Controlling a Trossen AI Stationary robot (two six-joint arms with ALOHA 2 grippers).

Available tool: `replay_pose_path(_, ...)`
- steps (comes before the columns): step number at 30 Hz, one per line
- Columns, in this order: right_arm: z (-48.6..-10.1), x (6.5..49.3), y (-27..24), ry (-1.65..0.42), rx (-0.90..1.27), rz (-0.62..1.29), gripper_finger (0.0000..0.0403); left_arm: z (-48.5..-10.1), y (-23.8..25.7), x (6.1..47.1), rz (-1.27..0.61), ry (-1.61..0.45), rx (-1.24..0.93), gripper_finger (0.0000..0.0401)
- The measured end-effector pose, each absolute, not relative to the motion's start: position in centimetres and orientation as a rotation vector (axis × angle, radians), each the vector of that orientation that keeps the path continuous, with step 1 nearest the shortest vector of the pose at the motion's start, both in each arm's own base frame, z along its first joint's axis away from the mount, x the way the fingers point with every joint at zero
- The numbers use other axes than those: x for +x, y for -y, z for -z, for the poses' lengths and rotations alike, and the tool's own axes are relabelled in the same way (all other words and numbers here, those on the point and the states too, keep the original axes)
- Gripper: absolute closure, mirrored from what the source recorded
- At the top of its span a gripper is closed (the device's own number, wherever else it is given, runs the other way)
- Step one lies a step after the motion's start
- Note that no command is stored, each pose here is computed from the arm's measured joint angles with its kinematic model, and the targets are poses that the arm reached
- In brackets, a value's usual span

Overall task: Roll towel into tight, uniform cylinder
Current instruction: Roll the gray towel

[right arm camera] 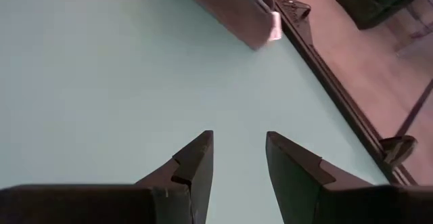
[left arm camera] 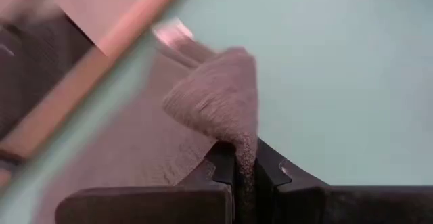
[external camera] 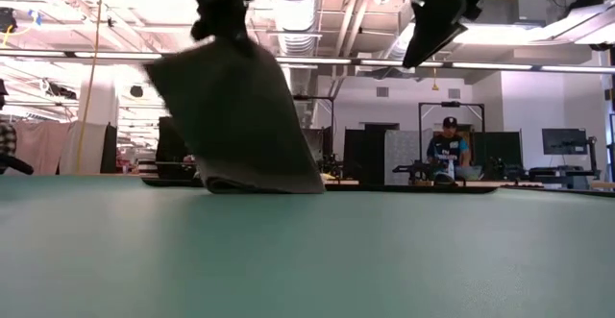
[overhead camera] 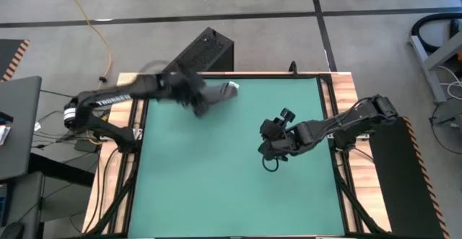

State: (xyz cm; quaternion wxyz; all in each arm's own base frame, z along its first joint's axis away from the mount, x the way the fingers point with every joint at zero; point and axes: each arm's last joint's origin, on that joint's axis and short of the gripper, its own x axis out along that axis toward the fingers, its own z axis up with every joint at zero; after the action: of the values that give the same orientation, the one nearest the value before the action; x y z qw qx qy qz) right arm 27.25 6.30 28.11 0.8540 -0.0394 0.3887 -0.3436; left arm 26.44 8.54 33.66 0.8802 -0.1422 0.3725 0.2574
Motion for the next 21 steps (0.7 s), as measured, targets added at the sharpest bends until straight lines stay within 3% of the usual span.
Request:
replay_pose_path(6, -28.1, 26.9, -7.6, -0.807, -0.088, 0.683, 0.0244, -27.9, -1.3, 28.2, -0.373, -0.772, -0.451, 0.0401)
replay_pose_path(10, -28.1, 26.9, -8.0, -0.801, -0.090, 0.670, 0.0243, -27.1, 2.2, 28.4, -0.317, -0.724, -0.439, 0.0401)
replay_pose_path(15, -28.2, 26.9, -8.0, -0.801, -0.090, 0.669, 0.0243, -31.8, 1.7, 27.5, -0.400, -0.694, -0.382, 0.0401)
replay_pose_path(21, -28.2, 27.0, -7.6, -0.800, -0.085, 0.682, 0.0244, -38.3, -0.8, 26.3, -0.552, -0.628, -0.119, 0.0401)
